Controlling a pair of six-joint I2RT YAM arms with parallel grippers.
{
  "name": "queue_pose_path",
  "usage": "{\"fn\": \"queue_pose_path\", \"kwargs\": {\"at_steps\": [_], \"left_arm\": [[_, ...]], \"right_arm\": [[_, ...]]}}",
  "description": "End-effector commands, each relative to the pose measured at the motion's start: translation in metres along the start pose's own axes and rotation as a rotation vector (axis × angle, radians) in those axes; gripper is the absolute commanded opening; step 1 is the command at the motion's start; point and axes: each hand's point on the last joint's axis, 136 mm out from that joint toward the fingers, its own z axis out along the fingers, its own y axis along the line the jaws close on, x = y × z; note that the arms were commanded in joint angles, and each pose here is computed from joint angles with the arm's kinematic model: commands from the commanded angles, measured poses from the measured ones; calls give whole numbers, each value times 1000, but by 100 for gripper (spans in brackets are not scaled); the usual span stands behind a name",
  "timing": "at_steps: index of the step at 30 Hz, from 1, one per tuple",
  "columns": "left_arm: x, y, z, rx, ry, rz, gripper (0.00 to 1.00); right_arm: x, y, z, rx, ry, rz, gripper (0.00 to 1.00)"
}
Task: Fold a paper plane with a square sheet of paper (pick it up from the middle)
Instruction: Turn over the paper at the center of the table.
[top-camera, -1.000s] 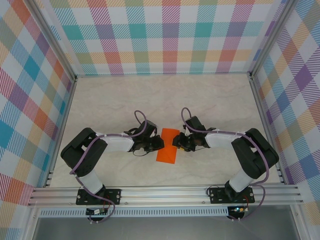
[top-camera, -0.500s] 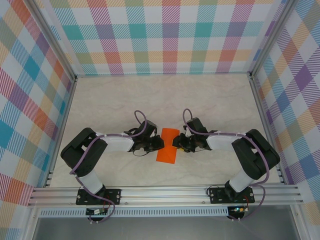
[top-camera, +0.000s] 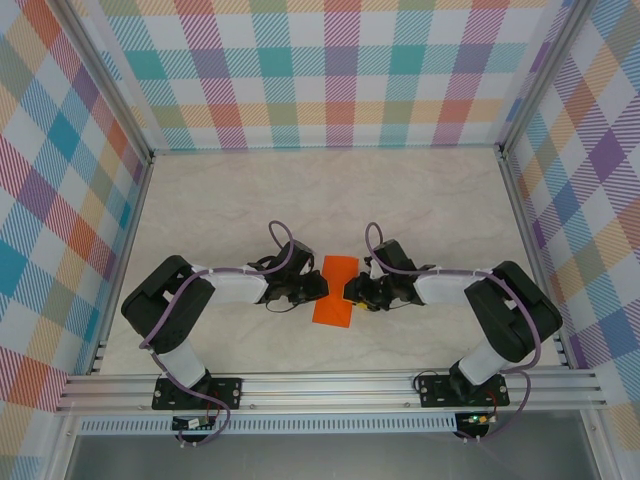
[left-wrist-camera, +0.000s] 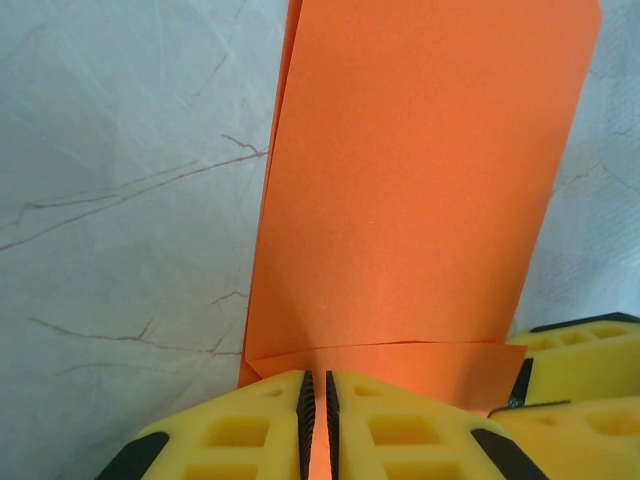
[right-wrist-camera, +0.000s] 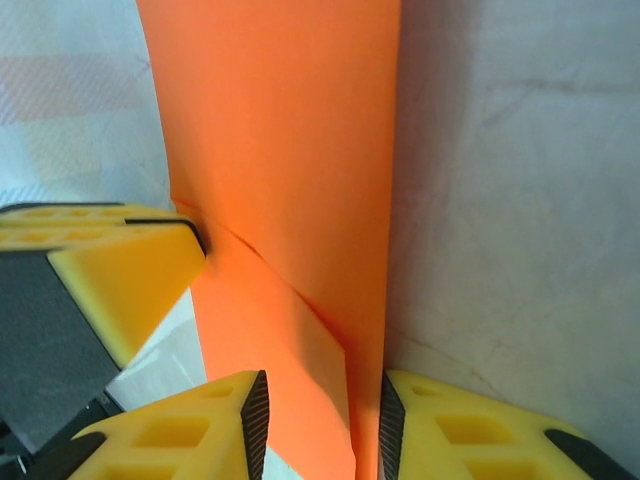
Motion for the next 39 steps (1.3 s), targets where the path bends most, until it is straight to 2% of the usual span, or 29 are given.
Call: {"fn": "queue_pose_path", "kwargs": {"at_steps": [1, 18, 23, 28, 32, 39], "left_arm": [[5, 8, -4, -52, 5, -5, 16], [3, 5, -9, -37, -13, -19, 17], [0, -1, -16, -13, -36, -19, 21], [-6, -8, -43, 5, -111, -9, 30], [-13, -4, -73, -20, -208, -6, 38], [-17, 21, -124, -103, -373, -20, 47]], "right_arm": [[9, 6, -3, -34, 27, -18, 35], [4, 14, 5, -106, 19, -69, 27], [5, 20, -2, -120, 9, -101, 14], [4, 29, -22, -88, -28, -161, 5], [1, 22, -48, 47, -82, -205, 4], [-7, 3, -116, 403, -181, -273, 5]]}}
